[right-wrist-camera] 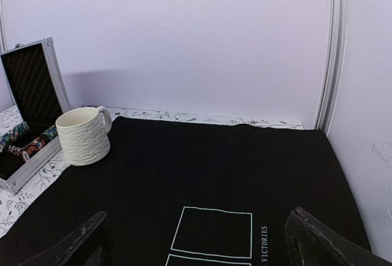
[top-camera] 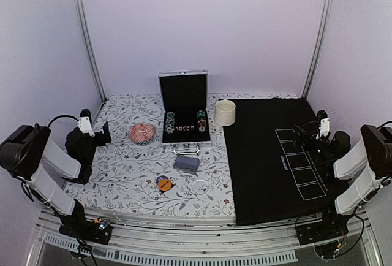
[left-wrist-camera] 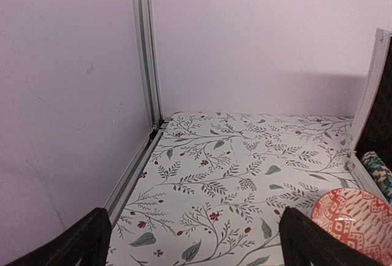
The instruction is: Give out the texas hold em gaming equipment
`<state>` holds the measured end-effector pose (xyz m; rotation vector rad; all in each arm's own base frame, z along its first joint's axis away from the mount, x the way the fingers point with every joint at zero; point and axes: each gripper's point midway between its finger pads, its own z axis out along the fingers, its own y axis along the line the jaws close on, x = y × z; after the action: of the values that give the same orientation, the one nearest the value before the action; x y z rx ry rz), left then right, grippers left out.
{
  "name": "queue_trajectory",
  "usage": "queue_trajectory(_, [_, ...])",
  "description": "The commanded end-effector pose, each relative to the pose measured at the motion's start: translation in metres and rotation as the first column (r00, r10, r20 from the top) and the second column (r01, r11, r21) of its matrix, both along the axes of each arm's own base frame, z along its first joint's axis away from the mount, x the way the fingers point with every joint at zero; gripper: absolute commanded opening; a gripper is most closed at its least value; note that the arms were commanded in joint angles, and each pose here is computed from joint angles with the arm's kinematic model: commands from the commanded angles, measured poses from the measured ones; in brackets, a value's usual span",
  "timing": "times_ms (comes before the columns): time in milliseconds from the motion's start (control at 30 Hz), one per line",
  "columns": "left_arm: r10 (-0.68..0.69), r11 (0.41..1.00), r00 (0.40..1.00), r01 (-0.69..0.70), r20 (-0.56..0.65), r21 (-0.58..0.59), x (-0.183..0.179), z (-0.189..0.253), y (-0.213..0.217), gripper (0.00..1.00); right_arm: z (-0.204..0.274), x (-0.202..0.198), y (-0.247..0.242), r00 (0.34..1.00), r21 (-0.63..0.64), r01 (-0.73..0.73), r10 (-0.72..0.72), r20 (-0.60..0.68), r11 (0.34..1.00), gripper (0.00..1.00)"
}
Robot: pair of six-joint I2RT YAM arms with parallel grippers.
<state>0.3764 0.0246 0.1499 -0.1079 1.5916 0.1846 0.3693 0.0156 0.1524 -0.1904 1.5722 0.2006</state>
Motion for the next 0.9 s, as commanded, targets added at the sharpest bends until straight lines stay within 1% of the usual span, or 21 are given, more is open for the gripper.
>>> queue_trajectory(0, [0.003, 1.0, 1.0, -0.003, 0.025, 0.0, 0.002, 0.007, 0.002, 0.98, 0.008, 0.002, 0.003, 0.999, -0.013, -0.015, 0.015, 0.033, 1.0, 0.99])
queue_trajectory(133, [0.004, 1.0, 0.999, -0.004, 0.032, 0.003, 0.001, 0.009, 0.002, 0.98, 0.007, 0.003, 0.003, 1.0, -0.011, -0.012, 0.013, 0.029, 1.0, 0.99])
queue_trajectory(200, [0.045, 0.999, 0.998, -0.045, 0.032, -0.004, 0.0, 0.015, 0.008, 0.98, 0.011, 0.0, 0.002, 0.999, -0.011, -0.012, 0.012, 0.042, 1.0, 0.99])
queue_trajectory(233, [0.064, 0.998, 0.998, -0.064, 0.02, -0.01, 0.0, 0.02, 0.011, 0.98, 0.017, 0.0, -0.003, 0.998, -0.007, 0.019, -0.018, 0.052, 1.0, 0.99])
queue_trajectory(300, [0.119, 0.992, 0.992, -0.117, 0.043, -0.043, -0.003, 0.05, 0.02, 0.98, 0.028, 0.003, -0.022, 0.991, 0.031, 0.129, -0.13, 0.02, 0.991, 0.99])
queue_trajectory(333, [0.132, 0.989, 0.99, -0.127, 0.059, -0.069, -0.005, 0.064, 0.022, 0.98, 0.04, 0.004, -0.031, 0.984, 0.062, 0.176, -0.177, 0.018, 0.983, 0.99])
queue_trajectory(367, [0.114, 0.99, 0.99, -0.106, 0.083, -0.095, -0.007, 0.082, 0.018, 0.98, 0.053, 0.003, -0.041, 0.975, 0.113, 0.218, -0.222, 0.022, 0.969, 0.99])
queue_trajectory(400, [0.081, 0.99, 0.993, -0.07, 0.09, -0.121, -0.007, 0.096, 0.012, 0.98, 0.071, 0.0, -0.045, 0.972, 0.159, 0.221, -0.231, 0.046, 0.962, 0.99])
queue_trajectory(433, [0.041, 0.986, 0.994, -0.024, 0.101, -0.165, -0.006, 0.112, 0.003, 0.98, 0.091, -0.004, -0.04, 0.977, 0.215, 0.178, -0.198, 0.077, 0.96, 0.99])
queue_trajectory(467, [-0.001, 0.982, 0.995, 0.02, 0.096, -0.19, -0.007, 0.124, -0.007, 0.98, 0.115, -0.01, -0.029, 0.983, 0.232, 0.101, -0.133, 0.127, 0.967, 0.99])
queue_trajectory(500, [-0.056, 0.976, 0.995, 0.073, 0.087, -0.205, -0.006, 0.136, -0.021, 0.98, 0.13, -0.014, -0.013, 0.989, 0.242, 0.0, -0.037, 0.145, 0.97, 0.99])
queue_trajectory(567, [-0.175, 0.961, 0.984, 0.181, 0.044, -0.21, -0.01, 0.151, -0.054, 0.98, 0.154, -0.017, 0.009, 0.984, 0.266, -0.139, 0.103, 0.147, 0.954, 0.99])
queue_trajectory(633, [-0.305, 0.933, 0.952, 0.292, -0.03, -0.211, -0.02, 0.156, -0.092, 0.98, 0.17, -0.018, 0.03, 0.966, 0.313, -0.258, 0.236, 0.107, 0.914, 0.99])
queue_trajectory(700, [-0.428, 0.89, 0.898, 0.399, -0.104, -0.221, -0.037, 0.155, -0.131, 0.98, 0.18, -0.016, 0.051, 0.95, 0.36, -0.302, 0.31, 0.038, 0.883, 0.99])
queue_trajectory(733, [-0.485, 0.864, 0.863, 0.448, -0.14, -0.228, -0.047, 0.152, -0.149, 0.98, 0.181, -0.014, 0.063, 0.947, 0.357, -0.3, 0.322, -0.002, 0.885, 0.99])
queue_trajectory(800, [-0.571, 0.816, 0.792, 0.521, -0.215, -0.249, -0.068, 0.141, -0.181, 0.98, 0.179, -0.011, 0.087, 0.947, 0.328, -0.268, 0.311, -0.085, 0.906, 0.99])
queue_trajectory(867, [-0.629, 0.777, 0.72, 0.566, -0.293, -0.275, -0.088, 0.127, -0.205, 0.98, 0.167, -0.012, 0.113, 0.939, 0.257, -0.239, 0.29, -0.185, 0.937, 0.99])
